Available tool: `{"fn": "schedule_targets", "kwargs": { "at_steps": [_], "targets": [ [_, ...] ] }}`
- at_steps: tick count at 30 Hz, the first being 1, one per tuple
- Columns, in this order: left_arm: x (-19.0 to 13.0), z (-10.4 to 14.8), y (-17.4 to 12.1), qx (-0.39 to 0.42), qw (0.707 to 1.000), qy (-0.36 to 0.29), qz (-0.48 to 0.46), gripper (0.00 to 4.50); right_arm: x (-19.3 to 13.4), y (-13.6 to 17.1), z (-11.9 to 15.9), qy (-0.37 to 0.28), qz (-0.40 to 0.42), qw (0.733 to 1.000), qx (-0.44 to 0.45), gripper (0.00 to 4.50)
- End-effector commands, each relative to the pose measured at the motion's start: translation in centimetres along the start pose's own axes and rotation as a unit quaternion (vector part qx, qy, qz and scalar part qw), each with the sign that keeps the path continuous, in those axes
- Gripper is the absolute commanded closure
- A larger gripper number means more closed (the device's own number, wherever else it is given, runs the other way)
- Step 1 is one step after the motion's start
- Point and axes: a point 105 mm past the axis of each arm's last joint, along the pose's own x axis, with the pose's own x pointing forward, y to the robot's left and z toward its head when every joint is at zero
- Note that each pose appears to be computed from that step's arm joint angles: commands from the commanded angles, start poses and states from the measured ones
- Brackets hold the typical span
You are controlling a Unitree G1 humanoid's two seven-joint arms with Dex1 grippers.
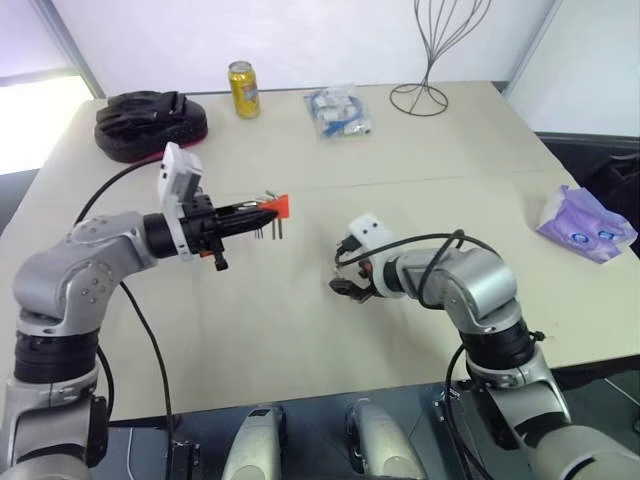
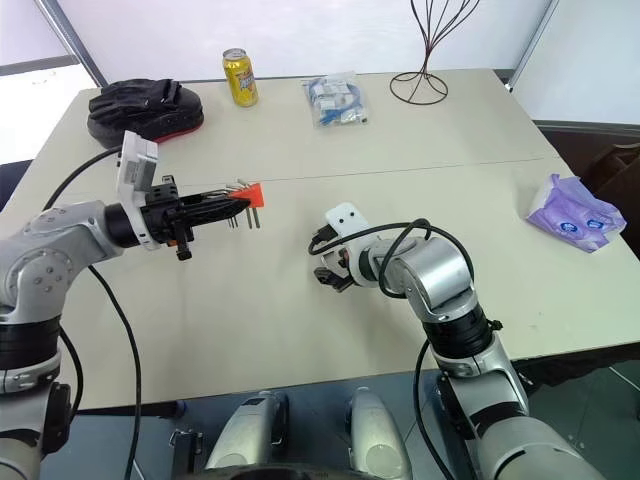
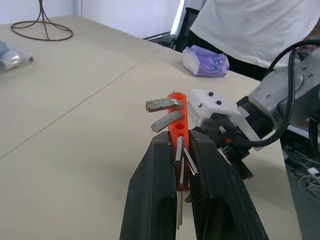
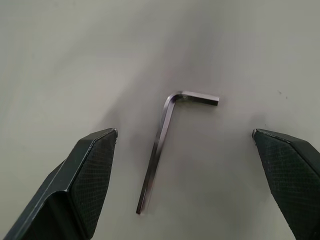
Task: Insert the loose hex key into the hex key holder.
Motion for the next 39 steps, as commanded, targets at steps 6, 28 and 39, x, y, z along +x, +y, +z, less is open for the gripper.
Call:
{"fn": "schedule_targets", "kwargs": {
  "at_steps": [6, 28, 39],
  "targets": [
    [-0.9, 1.5, -0.4, 0.026, 1.0, -0.01, 0.011, 4.5, 0.8, 1.7, 0.7, -0.029, 0.0, 0.993, -0.117, 2.86],
    [0.8, 0.8, -0.8, 0.019, 1.0, -0.024, -0.001, 4.5, -8.4, -5.5, 13.0, -0.506, -0.112, 0.855, 0.022, 4.43],
    [2.7, 1.3, 0.2, 0.029, 0.999, -0.046, -0.005, 4.5, -12.7, 1.3, 15.5, -0.63, 0.111, 0.767, 0.04, 4.43]
  ]
}}
